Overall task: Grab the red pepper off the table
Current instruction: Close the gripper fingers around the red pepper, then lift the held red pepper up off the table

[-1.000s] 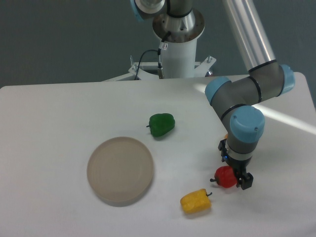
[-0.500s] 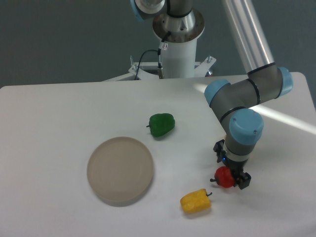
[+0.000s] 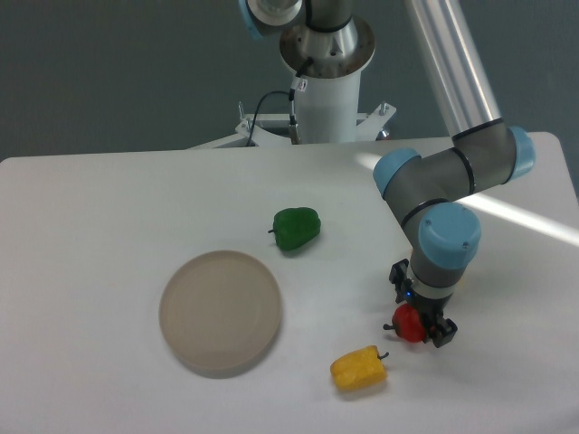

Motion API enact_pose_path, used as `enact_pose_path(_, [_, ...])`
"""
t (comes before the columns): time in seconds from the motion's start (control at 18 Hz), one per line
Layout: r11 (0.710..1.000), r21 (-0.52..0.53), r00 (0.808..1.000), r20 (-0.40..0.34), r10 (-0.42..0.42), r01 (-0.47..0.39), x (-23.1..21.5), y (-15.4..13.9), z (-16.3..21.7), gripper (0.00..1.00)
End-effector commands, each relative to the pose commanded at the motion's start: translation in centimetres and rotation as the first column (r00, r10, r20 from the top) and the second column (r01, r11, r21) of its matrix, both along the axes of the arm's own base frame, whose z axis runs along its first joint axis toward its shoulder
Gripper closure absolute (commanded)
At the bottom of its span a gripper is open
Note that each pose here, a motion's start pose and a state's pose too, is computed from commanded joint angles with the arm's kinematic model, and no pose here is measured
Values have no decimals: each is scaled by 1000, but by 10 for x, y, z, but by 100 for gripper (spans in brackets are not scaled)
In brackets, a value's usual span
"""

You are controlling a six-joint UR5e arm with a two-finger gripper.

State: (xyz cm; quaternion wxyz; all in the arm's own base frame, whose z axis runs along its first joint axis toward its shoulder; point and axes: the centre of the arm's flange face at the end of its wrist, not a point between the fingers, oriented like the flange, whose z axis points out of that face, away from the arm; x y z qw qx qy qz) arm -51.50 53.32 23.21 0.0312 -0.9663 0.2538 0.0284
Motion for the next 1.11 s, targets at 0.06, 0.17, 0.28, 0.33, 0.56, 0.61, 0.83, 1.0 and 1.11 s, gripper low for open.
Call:
enact_pose_path(0.06, [1000,1,1000,-9,-1,1,-1,0,4,64])
enact_pose_path(0.17, [1000,7,1000,-27,-5,5,-4,1,15,64])
enact_pose_path(0.28, [999,17,998,-51,-33,34,-5,2,36,64])
enact_pose_path(0.33, [998,22,996,-70,-58,60,-4,0,49,64])
enact_pose_path(0.56, [988,25,981,-119,-151,155,-16,-12,100,64])
enact_pose_path(0.61, [984,22,977,-123,-172,176,-22,-16,110,64])
enact_pose_path(0.83, [967,-9,950,-184,-252,255,-55,-51,149,64])
enact_pose_path(1.0, [963,-17,945,-189,-267,269,-62,-58,153,64])
enact_pose_path(1.11, [963,-16,944,-195,-268,270,-59,-58,158,64])
